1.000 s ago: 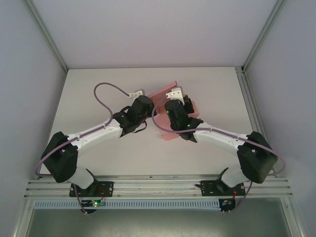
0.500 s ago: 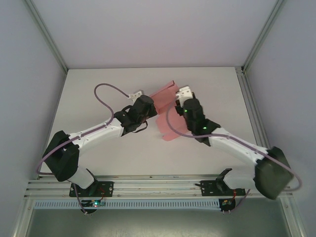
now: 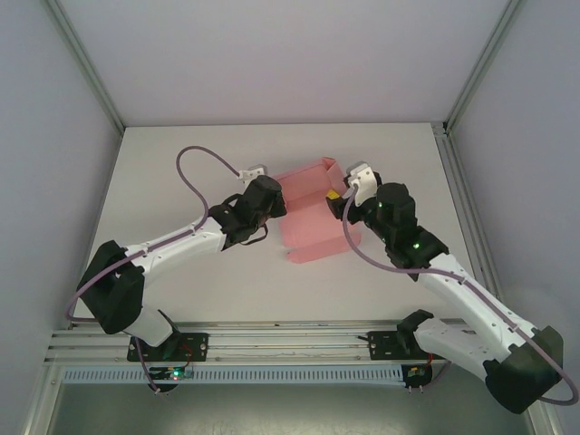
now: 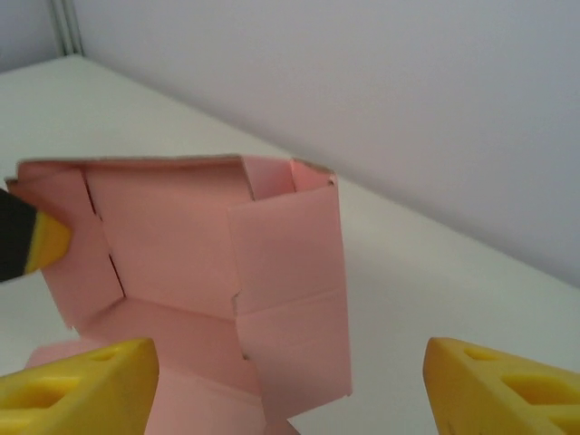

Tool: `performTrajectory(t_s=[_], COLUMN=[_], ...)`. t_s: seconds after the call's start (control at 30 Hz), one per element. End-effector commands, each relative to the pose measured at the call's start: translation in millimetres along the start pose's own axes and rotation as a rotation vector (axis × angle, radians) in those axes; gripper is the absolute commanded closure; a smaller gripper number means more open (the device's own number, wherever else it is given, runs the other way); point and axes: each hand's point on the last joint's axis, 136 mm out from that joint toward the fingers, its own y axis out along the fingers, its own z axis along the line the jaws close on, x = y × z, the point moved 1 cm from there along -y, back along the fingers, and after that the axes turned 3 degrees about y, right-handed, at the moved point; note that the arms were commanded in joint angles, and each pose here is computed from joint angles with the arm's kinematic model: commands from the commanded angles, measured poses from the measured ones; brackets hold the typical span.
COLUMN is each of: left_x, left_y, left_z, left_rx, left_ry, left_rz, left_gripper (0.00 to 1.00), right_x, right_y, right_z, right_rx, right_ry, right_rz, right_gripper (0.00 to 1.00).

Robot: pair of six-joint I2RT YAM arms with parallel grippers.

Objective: Assemble paper box

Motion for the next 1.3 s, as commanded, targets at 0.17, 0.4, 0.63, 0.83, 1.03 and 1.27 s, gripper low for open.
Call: performTrajectory(t_s=[0.17, 0.4, 0.63, 0.83, 1.03, 1.27], left_x=[9, 11, 9, 6, 8, 7], left_y=[-14, -18, -23, -23, -21, -20], left_z=[4, -5, -13, -20, -21, -16], left_rx=[-0.018, -0.075, -0.129, -0.174, -0.172, -0.121], left_ry=[0.093, 0.124, 0.144, 0.160, 0.157, 0.129], left_rz=[-0.039, -0.048, -0.038, -0.028, -0.027, -0.017], left_gripper=[1.00, 1.00, 1.00, 1.00, 1.00, 1.00], right_x=[11, -1, -16, -12, -12, -3], right_y=[-17, -21, -3, 3, 19, 64], right_z=[-17, -15, -4, 7, 14, -21], right_rx=[0.135, 0.399, 0.563, 0.650, 0.575, 0.075], right_ry=[0.078, 0.070, -0.015, 0.003, -0.024, 0.044], right_rz=[0.036, 0.033, 0.095, 0.099, 0.157, 0.155], right_gripper=[0.17, 0.17, 0.24, 0.41, 0.50, 0.77])
